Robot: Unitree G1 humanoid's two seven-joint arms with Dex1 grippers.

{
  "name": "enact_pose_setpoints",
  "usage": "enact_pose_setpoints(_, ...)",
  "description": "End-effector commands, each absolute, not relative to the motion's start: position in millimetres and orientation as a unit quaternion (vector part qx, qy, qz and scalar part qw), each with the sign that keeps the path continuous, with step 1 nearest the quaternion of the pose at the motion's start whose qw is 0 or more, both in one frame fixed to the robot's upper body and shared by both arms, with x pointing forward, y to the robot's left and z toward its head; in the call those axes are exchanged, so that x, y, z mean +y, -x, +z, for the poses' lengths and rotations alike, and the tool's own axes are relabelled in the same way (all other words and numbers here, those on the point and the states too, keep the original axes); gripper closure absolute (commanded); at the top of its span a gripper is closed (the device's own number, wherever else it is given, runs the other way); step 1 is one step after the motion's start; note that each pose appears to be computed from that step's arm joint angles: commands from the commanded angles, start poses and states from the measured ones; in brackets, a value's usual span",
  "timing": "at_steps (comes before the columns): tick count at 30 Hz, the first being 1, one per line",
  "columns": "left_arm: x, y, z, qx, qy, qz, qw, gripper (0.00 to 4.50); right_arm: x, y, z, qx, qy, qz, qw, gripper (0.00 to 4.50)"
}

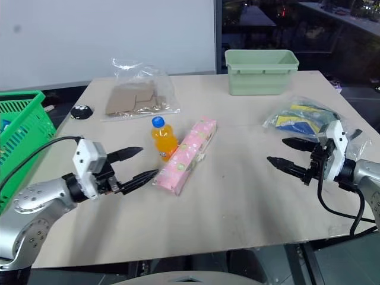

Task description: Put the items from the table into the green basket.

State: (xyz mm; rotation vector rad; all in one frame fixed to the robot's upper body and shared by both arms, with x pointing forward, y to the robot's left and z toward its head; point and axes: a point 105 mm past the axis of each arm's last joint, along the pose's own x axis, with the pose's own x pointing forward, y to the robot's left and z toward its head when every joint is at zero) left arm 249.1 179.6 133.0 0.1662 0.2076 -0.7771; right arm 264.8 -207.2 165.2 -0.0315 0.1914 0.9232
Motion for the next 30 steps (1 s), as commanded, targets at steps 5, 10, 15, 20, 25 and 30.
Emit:
enact_pose_setpoints(5, 144, -247, 115, 0.15, -0.074, -0.37, 0.914, 0.0, -213, -257, 175, 0.069, 0.034, 0.444, 0.893, 0.05)
enact_pose_setpoints(10, 139, -244, 87, 0.204, -0.115, -0.351, 0.907, 0.0, -213, -256, 174, 0.061, 0.03, 0.436, 0.897, 0.05)
enact_pose_setpoints(15, 146, -247, 66, 0.238, -0.183, -0.289, 0.909, 0.0, -216, -253, 174, 0.064, 0.029, 0.429, 0.901, 0.05)
enact_pose_setpoints(20, 129, -244, 65, 0.232, -0.146, -0.294, 0.916, 0.0, -220, -247, 167, 0.087, 0.033, 0.428, 0.899, 0.05)
enact_pose_setpoints(25, 139, -253, 57, 0.259, -0.115, -0.245, 0.927, 0.0, -220, -247, 164, 0.091, 0.03, 0.428, 0.899, 0.05)
enact_pose_setpoints(30, 135, -248, 54, 0.269, -0.116, -0.258, 0.921, 0.0, -220, -245, 160, 0.101, 0.03, 0.431, 0.896, 0.05)
